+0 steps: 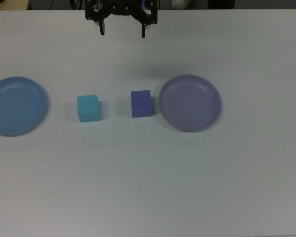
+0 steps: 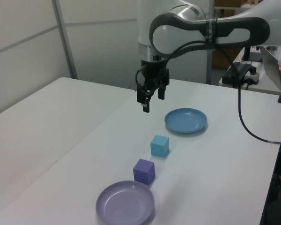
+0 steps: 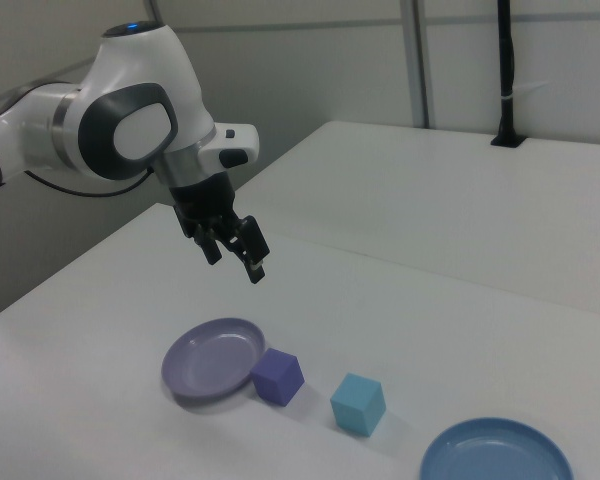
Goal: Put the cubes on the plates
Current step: 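Lower the open gripper down over the light-blue cube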
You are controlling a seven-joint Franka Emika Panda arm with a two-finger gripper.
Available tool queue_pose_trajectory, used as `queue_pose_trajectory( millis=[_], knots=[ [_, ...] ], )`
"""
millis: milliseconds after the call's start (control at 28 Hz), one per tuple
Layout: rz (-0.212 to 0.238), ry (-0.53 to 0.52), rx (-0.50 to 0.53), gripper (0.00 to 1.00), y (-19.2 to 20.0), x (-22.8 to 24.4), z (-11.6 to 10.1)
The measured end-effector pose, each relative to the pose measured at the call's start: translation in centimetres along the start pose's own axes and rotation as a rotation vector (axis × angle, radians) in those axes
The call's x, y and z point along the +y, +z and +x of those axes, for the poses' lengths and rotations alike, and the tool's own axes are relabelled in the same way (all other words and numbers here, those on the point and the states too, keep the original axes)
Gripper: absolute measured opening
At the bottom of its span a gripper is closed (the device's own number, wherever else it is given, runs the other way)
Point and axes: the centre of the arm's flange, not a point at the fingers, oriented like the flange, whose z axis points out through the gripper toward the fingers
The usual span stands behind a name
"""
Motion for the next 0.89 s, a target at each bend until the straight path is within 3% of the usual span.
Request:
queue_pose_trajectory(
  millis=[179, 393, 607, 893],
  knots=[
    [-0.003, -0.007, -0.016, 1.00, 0.9, 0.3, 0.2],
    [-0.010, -0.075, -0.054, 1.00, 4.2, 3.8, 1.8],
    [-0.015, -0.073, -0.076, 1.00, 7.4, 5.7, 3.2],
    [-0.083, -0.092, -0.079, 1.00, 12.7, 6.7, 4.3]
  ],
)
